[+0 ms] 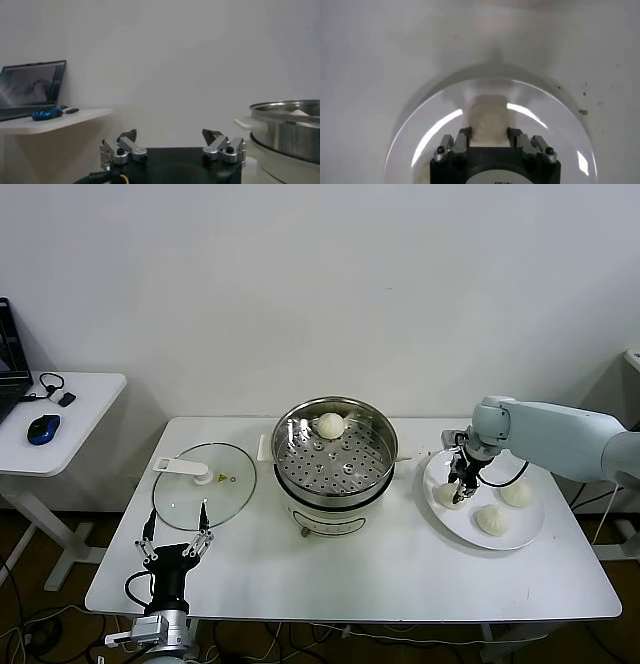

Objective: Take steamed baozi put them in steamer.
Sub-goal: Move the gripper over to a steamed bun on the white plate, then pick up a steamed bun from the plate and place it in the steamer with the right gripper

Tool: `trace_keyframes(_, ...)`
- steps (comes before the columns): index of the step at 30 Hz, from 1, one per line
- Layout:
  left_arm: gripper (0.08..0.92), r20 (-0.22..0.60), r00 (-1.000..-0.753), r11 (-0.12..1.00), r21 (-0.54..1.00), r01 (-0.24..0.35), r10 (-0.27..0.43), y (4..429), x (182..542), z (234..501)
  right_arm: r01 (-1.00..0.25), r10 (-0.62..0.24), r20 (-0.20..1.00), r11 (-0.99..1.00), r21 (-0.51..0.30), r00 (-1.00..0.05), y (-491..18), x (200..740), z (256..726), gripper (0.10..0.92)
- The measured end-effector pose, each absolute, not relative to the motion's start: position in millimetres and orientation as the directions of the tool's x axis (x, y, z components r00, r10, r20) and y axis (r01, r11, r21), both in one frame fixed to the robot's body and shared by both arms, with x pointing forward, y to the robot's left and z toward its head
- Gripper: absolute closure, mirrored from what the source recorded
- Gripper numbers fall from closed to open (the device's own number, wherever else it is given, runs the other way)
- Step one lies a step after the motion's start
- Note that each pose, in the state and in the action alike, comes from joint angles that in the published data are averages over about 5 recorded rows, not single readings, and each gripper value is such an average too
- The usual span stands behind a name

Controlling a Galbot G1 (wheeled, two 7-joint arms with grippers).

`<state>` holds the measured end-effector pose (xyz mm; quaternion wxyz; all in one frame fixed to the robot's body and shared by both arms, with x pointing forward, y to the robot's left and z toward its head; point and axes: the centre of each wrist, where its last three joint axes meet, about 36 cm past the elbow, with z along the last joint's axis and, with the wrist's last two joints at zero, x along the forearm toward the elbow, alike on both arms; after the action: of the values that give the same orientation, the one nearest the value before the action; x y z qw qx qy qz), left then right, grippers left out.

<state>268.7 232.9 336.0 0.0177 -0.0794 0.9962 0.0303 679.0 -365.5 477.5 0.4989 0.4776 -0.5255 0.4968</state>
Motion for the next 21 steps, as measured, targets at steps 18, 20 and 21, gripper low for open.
trace_keyframes(18,0.177,-0.048,-0.989,0.989,0.053,-0.141,-0.138,229,269,343,-0.994,-0.030,0.994,-0.025,-0.109,-0.109,-330,686,605,0.505)
trace_keyframes(20,0.177,-0.050,-0.990,0.989,0.052,-0.137,-0.135,228,270,344,-0.992,-0.041,0.992,-0.034,-0.121,-0.120,-322,684,625,0.505)
trace_keyframes(21,0.177,-0.050,-0.990,0.989,0.051,-0.135,-0.133,228,270,344,-0.991,-0.048,0.991,-0.039,-0.128,-0.126,-316,683,636,0.505)
